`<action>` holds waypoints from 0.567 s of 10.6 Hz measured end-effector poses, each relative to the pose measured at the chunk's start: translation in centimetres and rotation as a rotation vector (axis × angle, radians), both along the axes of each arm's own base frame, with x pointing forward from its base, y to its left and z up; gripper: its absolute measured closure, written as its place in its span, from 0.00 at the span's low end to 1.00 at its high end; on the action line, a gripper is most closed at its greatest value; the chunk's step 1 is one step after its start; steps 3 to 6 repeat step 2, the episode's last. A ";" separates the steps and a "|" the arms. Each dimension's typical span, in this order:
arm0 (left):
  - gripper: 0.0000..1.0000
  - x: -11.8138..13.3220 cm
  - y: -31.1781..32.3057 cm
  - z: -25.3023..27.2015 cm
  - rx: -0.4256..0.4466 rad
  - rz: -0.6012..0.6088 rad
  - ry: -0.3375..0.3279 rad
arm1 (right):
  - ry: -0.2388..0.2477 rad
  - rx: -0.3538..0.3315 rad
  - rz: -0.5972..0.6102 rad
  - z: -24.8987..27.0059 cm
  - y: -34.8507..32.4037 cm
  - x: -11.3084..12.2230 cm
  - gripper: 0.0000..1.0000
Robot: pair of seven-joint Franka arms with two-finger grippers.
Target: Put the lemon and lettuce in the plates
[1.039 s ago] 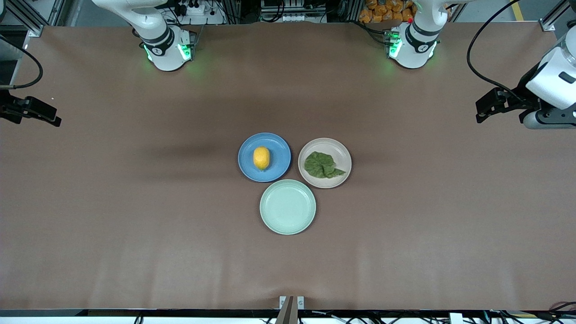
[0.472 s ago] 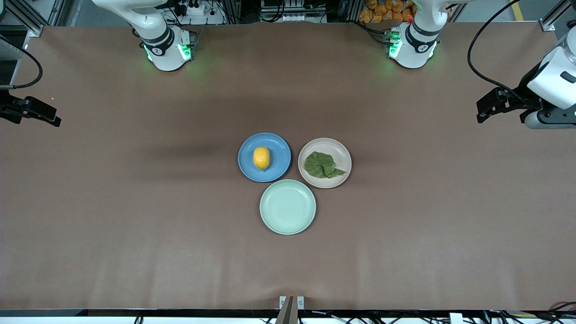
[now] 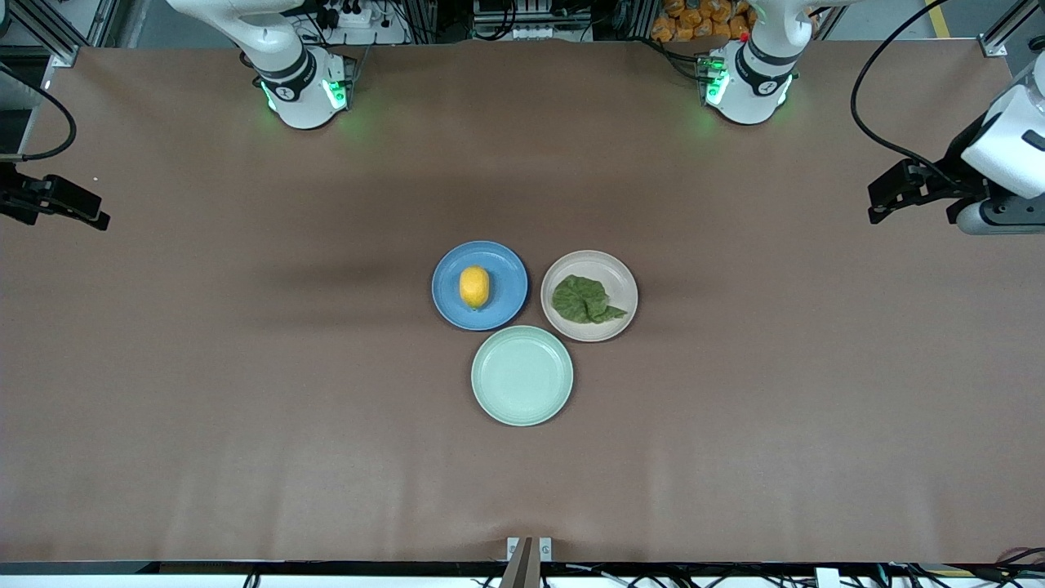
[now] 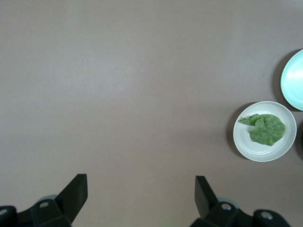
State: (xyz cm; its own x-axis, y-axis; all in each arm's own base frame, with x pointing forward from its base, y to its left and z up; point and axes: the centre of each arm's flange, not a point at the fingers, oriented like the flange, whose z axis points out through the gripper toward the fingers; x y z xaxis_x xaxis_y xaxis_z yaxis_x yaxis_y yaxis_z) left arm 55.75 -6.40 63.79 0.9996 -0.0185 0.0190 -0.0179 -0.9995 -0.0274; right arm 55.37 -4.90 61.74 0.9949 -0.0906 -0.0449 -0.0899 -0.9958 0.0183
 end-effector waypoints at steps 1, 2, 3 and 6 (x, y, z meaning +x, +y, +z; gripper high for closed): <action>0.00 0.0 0.3 0.0 0.000 0.001 0.001 | 0.000 0.000 0.000 0.0 0.0 0.0 0.00; 0.00 0.1 0.3 -0.1 0.000 0.001 0.002 | 0.000 0.000 0.000 0.0 0.0 0.0 0.00; 0.00 0.1 0.3 -0.1 0.000 0.001 0.002 | 0.000 0.000 0.000 0.0 0.0 0.0 0.00; 0.00 0.1 0.3 -0.1 0.000 0.001 0.002 | 0.000 0.000 0.000 0.0 0.0 0.0 0.00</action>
